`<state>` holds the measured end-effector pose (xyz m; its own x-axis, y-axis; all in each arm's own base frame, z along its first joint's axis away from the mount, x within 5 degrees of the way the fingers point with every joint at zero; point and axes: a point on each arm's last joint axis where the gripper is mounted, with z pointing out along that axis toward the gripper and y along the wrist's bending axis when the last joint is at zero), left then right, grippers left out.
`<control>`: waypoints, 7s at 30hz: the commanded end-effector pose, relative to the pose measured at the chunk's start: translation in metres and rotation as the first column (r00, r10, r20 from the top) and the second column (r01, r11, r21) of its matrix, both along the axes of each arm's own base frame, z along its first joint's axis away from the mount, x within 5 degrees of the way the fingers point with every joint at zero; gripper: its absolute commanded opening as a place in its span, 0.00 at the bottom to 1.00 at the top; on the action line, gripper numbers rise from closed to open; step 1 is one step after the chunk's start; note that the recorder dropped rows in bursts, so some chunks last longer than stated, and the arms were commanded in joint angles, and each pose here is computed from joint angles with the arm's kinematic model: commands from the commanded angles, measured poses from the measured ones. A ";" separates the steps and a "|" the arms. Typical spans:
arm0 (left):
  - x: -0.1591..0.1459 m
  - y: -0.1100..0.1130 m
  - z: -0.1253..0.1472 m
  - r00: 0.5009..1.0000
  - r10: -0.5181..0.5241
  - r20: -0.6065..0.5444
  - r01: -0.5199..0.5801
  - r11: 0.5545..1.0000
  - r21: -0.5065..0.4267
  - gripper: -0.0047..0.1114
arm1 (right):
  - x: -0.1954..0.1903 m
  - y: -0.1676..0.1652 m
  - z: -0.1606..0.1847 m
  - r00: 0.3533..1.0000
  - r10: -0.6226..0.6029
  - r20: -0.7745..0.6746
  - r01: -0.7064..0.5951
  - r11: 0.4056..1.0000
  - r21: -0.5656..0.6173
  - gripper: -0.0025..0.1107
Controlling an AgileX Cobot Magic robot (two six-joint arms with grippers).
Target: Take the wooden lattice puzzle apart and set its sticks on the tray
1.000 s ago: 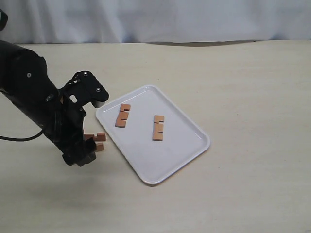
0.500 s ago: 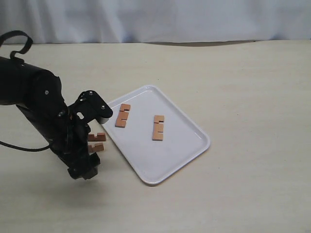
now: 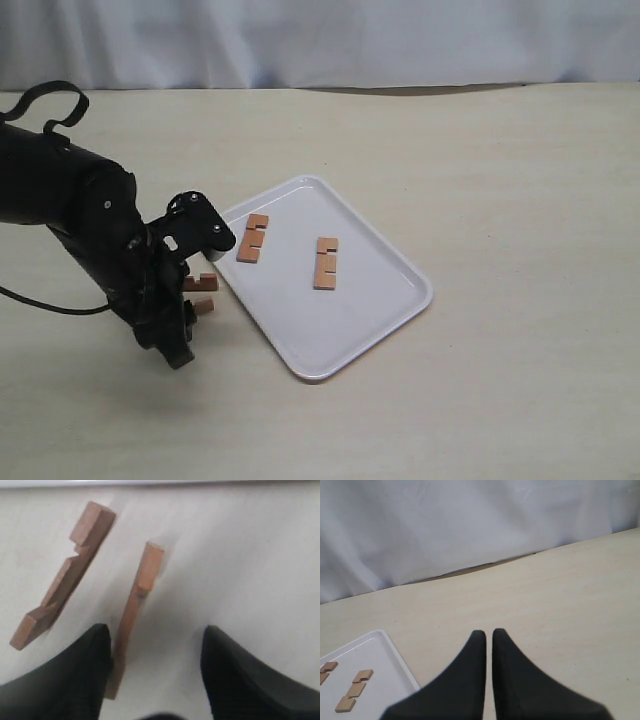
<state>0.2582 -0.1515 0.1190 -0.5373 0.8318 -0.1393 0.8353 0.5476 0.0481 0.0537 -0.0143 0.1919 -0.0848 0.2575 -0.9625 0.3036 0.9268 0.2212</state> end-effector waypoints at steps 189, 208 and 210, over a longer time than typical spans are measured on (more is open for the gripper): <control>0.039 -0.005 0.015 0.982 0.187 0.036 -0.181 0.975 -0.131 0.64 | 0.000 0.000 -0.001 1.000 0.002 -0.001 -0.002 1.000 -0.008 0.06; 0.042 -0.004 0.001 0.988 0.149 0.043 -0.145 0.986 -0.087 0.10 | 0.000 0.000 -0.001 1.000 0.002 -0.001 -0.002 1.000 -0.008 0.06; 0.042 -0.004 0.001 0.989 0.143 0.048 -0.139 0.987 -0.083 0.04 | 0.000 0.000 -0.001 1.000 0.002 -0.001 -0.002 1.000 -0.008 0.06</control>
<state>0.2993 -0.1559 0.1219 -0.6419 0.7315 -0.2298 0.7462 0.6650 0.0324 0.0538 -0.0143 0.1914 -0.0862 0.2580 -0.9623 0.3039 0.9266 0.2212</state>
